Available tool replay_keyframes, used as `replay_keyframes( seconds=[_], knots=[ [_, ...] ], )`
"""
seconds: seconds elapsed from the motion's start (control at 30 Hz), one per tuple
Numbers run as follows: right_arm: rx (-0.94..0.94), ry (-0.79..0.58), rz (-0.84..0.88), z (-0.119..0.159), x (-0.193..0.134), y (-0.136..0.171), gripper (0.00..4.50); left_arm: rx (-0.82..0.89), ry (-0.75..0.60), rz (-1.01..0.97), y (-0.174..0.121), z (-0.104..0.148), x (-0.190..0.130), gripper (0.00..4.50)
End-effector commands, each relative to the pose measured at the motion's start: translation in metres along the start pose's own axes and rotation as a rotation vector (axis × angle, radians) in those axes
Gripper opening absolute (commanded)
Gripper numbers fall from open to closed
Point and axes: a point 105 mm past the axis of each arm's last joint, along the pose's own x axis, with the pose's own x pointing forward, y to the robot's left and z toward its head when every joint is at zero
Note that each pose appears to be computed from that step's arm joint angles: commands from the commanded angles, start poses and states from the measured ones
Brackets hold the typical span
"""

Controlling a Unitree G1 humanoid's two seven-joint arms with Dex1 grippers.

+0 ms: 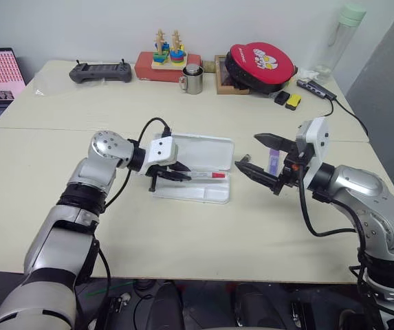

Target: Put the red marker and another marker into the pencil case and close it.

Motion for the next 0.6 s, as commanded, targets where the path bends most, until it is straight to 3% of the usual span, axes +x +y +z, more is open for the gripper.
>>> replay_keyframes(
  seconds=[0.03, 0.1, 0.4, 0.47, 0.6],
  knots=[
    [-0.033, -0.025, -0.010, 0.010, -0.003, 0.003, 4.50, 0.039, 0.016, 0.024, 0.009, 0.005, -0.006, 0.45],
    [-0.033, -0.021, -0.015, 0.010, -0.003, 0.003, 4.50, 0.038, 0.012, 0.014, 0.008, 0.005, -0.006, 1.15],
    [-0.013, -0.011, -0.059, 0.005, -0.004, -0.003, 4.50, 0.037, 0.038, 0.024, 0.010, -0.001, -0.007, 3.01],
    [-0.001, -0.009, -0.091, 0.003, -0.004, -0.007, 4.50, 0.042, -0.002, 0.041, 0.012, 0.005, -0.006, 3.44],
    [0.092, 0.089, -0.363, -0.028, -0.007, -0.043, 4.50, -0.045, -0.322, 0.091, 0.023, 0.058, -0.003, 4.17]
  ],
)
